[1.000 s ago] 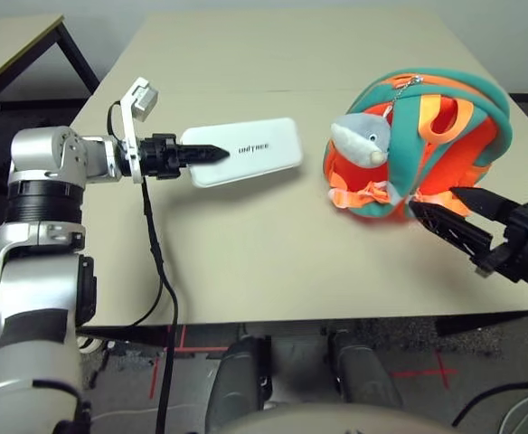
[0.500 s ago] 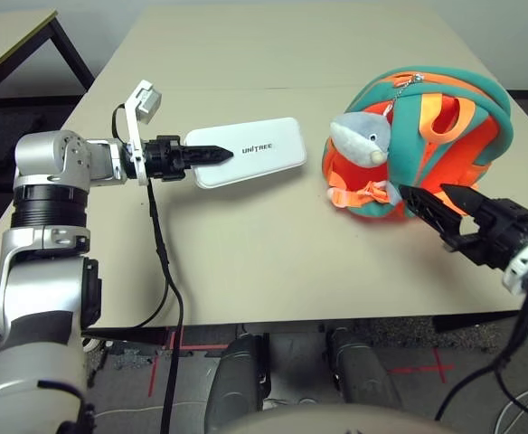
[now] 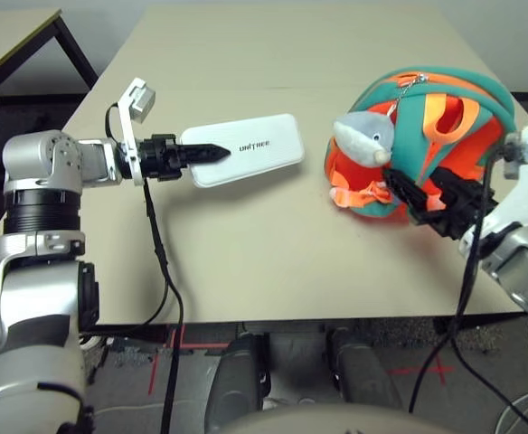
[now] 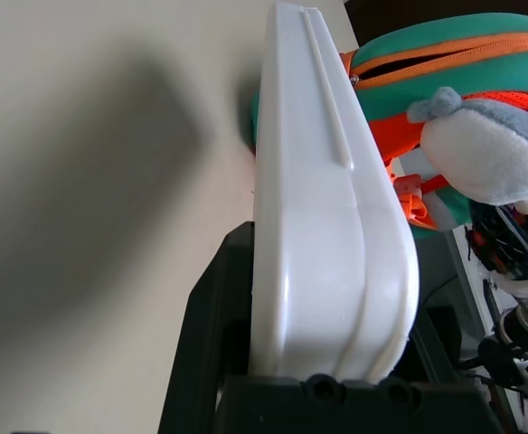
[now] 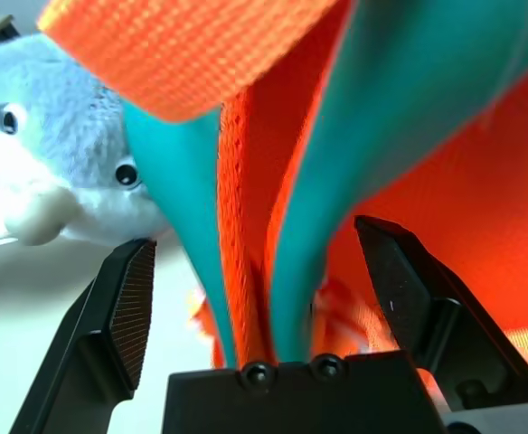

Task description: Put the pencil case into the backpack and zip it.

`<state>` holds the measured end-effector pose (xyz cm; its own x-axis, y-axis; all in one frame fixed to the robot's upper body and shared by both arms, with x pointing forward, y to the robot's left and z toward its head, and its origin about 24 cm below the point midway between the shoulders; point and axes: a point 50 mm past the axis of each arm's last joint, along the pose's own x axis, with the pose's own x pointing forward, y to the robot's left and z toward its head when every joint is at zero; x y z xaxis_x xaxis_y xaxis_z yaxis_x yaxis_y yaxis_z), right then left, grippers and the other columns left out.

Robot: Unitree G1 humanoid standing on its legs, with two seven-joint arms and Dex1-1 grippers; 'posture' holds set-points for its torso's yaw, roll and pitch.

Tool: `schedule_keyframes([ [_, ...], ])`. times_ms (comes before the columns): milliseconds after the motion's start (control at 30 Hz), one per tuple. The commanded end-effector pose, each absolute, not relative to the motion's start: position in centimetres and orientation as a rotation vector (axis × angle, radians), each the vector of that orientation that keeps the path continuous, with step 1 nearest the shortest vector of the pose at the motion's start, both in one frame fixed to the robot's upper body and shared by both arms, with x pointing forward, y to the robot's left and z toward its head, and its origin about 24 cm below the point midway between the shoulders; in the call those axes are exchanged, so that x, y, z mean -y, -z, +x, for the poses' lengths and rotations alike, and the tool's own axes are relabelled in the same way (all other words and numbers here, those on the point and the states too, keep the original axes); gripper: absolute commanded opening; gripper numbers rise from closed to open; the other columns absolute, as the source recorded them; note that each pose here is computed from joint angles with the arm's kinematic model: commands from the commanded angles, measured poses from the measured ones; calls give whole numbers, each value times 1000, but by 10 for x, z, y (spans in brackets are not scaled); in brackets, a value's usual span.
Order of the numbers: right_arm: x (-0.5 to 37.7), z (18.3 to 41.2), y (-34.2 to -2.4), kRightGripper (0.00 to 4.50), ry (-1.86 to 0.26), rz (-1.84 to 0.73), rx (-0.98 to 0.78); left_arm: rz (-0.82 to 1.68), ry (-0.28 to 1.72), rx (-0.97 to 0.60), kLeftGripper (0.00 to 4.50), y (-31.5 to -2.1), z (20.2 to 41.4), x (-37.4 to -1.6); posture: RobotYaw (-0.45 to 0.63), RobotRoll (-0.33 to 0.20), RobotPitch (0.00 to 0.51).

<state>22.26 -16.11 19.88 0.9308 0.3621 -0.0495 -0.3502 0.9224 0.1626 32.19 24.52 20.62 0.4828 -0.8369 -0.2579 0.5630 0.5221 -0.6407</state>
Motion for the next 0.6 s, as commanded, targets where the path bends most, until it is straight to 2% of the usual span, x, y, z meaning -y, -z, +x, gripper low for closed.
schedule_keyframes([
  [33, 157, 229, -192, 4500, -357, 90, -85, -524, 919, -569, 1417, -211, 320, -245, -163, 0, 126],
  [167, 157, 234, -190, 4500, -337, 59, -74, -527, 919, -566, 1417, -212, 320, -244, -161, 0, 125],
  [233, 157, 237, -190, 4178, -330, 26, -62, -526, 918, -566, 1417, -212, 320, -244, -159, 0, 125],
  [333, 157, 238, -190, 3398, -326, 15, -62, -526, 918, -563, 1417, -213, 321, -244, -158, 0, 120],
  [600, 156, 241, -191, 773, -310, 14, -44, -527, 920, -554, 1417, -213, 322, -244, -160, 0, 110],
])
